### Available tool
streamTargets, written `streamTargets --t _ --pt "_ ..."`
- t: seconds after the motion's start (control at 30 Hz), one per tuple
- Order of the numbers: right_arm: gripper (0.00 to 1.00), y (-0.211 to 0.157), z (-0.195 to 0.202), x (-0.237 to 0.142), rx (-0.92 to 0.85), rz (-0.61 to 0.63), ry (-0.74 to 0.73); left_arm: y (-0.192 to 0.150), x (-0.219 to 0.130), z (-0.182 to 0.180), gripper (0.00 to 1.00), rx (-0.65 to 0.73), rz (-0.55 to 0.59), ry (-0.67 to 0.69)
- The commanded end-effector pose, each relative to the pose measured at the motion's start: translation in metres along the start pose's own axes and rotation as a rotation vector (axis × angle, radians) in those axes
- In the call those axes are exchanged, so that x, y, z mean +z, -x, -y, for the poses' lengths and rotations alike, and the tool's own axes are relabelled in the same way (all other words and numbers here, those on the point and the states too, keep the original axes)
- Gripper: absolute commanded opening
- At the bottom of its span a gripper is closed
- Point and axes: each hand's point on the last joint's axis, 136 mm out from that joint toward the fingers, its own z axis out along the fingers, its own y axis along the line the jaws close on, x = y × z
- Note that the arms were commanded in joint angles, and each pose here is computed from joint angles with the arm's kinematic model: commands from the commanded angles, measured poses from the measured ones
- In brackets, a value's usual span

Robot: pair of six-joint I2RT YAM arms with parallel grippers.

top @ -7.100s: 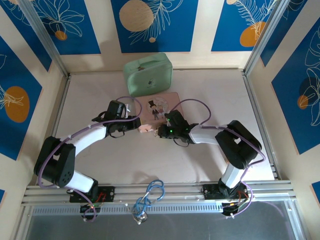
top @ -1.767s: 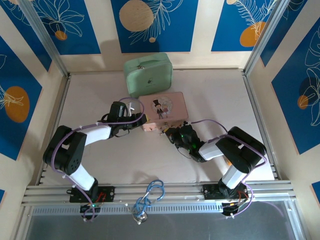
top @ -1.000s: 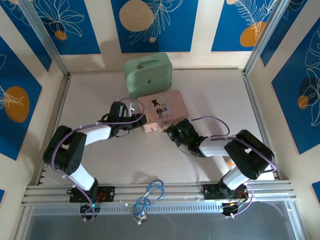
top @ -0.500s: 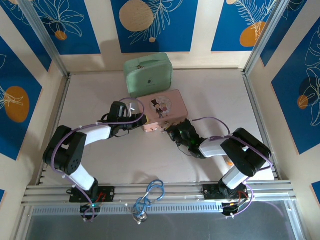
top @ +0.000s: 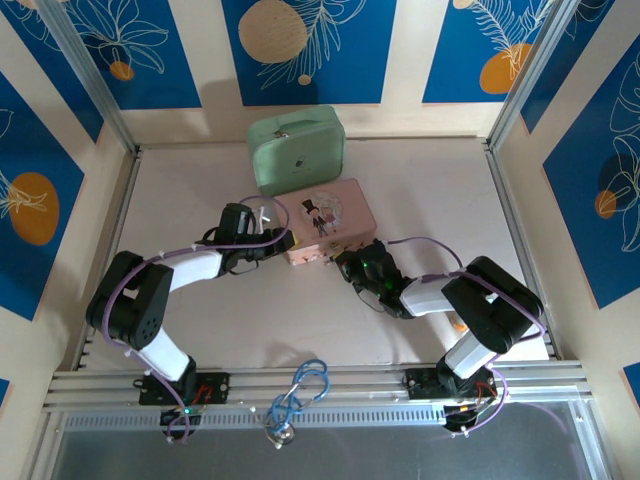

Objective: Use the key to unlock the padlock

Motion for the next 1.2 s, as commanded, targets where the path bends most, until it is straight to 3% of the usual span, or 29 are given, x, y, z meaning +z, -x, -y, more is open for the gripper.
streamTargets --t 0.0,0.3,0.63,1.17 --pt "0.0 0.052 0.022 -0.007 0.064 0.204 -0.064 -0.053 -0.005 -0.073 0.5 -0.114 -0.161 0.247" --pt "0.0 0.042 -0.003 -0.016 0.063 0.156 0.048 -0.054 -0.006 -0.074 0.49 -0.116 -0.164 0.251" --pt "0.0 0.021 0.002 -0.043 -0.196 0.033 -0.173 -0.037 -0.012 -0.07 0.52 -0.066 -0.148 0.293" --pt "0.0 -0.027 -0.041 -0.135 -0.697 -0.214 -0.335 0.019 -0.065 0.025 0.62 0.049 0.028 0.131"
